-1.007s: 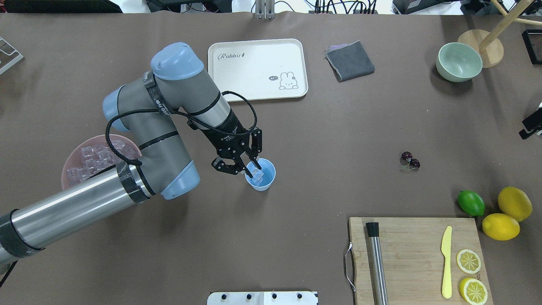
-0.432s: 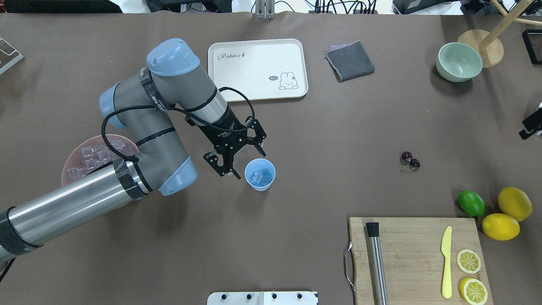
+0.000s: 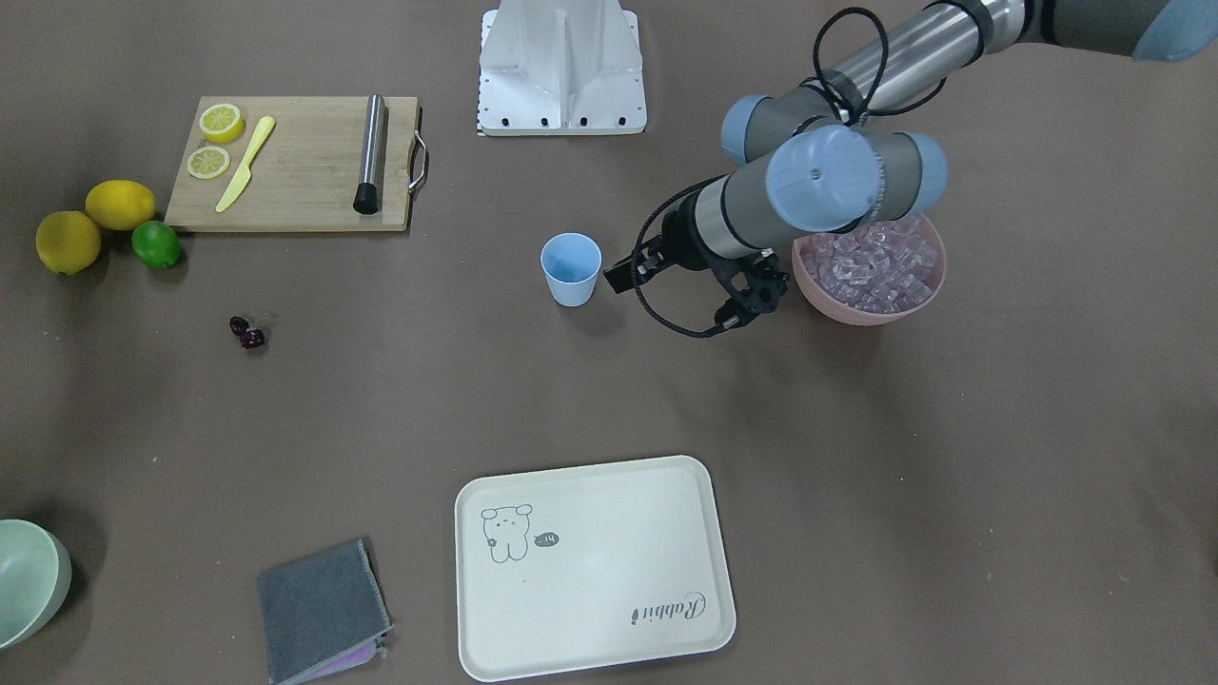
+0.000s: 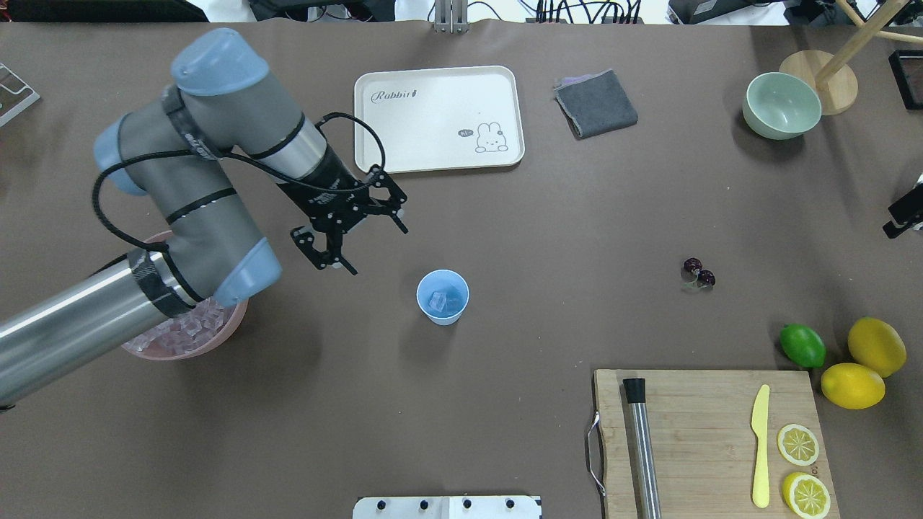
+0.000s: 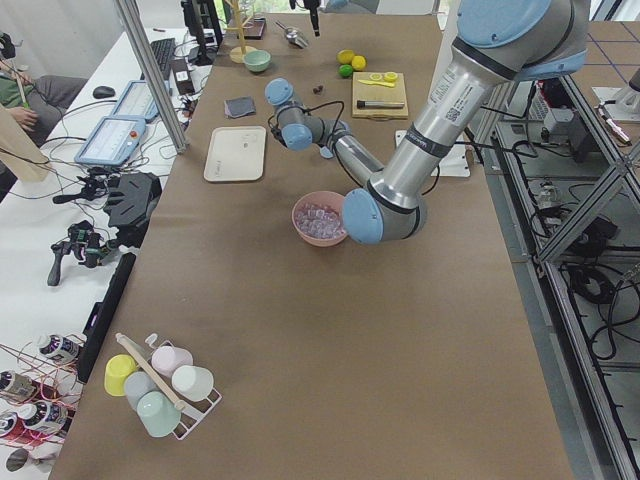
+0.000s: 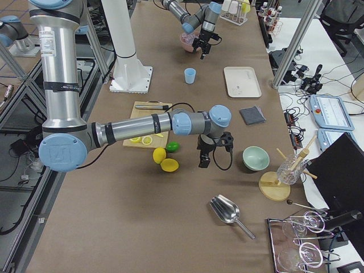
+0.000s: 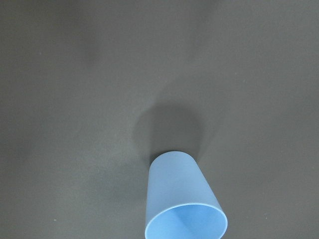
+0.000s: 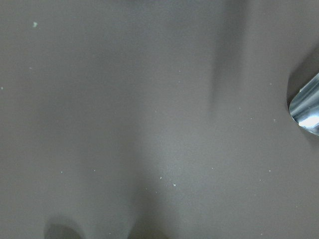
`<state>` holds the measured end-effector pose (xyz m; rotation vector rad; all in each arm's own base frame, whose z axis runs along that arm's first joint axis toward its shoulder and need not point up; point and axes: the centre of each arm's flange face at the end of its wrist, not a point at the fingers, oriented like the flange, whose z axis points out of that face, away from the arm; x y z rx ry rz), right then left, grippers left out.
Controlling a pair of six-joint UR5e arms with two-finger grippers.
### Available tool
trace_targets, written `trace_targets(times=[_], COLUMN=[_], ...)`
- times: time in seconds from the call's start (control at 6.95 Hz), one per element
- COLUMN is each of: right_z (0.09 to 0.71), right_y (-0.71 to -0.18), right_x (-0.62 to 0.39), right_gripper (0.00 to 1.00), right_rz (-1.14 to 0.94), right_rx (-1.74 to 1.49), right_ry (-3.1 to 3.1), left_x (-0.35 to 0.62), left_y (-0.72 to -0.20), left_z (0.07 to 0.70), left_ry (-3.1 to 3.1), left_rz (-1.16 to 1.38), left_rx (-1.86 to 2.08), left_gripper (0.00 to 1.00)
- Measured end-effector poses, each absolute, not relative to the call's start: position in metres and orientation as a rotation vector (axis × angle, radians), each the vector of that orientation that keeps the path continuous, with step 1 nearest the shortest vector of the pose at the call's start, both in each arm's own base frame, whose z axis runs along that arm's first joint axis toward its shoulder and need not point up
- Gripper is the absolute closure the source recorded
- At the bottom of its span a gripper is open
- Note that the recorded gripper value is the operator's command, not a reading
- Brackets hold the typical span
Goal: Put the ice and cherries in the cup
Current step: 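Move the left gripper back over the pink bowl of ice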
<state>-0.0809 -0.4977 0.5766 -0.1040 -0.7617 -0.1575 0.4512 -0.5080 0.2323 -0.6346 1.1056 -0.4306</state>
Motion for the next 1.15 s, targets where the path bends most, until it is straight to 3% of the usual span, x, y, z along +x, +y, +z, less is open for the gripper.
trace_targets(times=[0.58, 1.15], right_z=[0.581, 0.583], right_y=[-0.497, -0.497], right_x=[-0.085, -0.089], right_gripper=[0.00, 0.00], right_rz=[-0.159, -0.160], right_rx=[-0.117, -0.125], right_ry=[-0.762, -0.761], left_x=[0.351, 0.299], left_y=[-0.531, -0.476], left_z=[0.254, 0.269], left_ry=[0.999, 0.690], left_rz=[-0.295, 0.245], left_rx=[-0.340, -0.135], left_gripper=[0.06, 0.06])
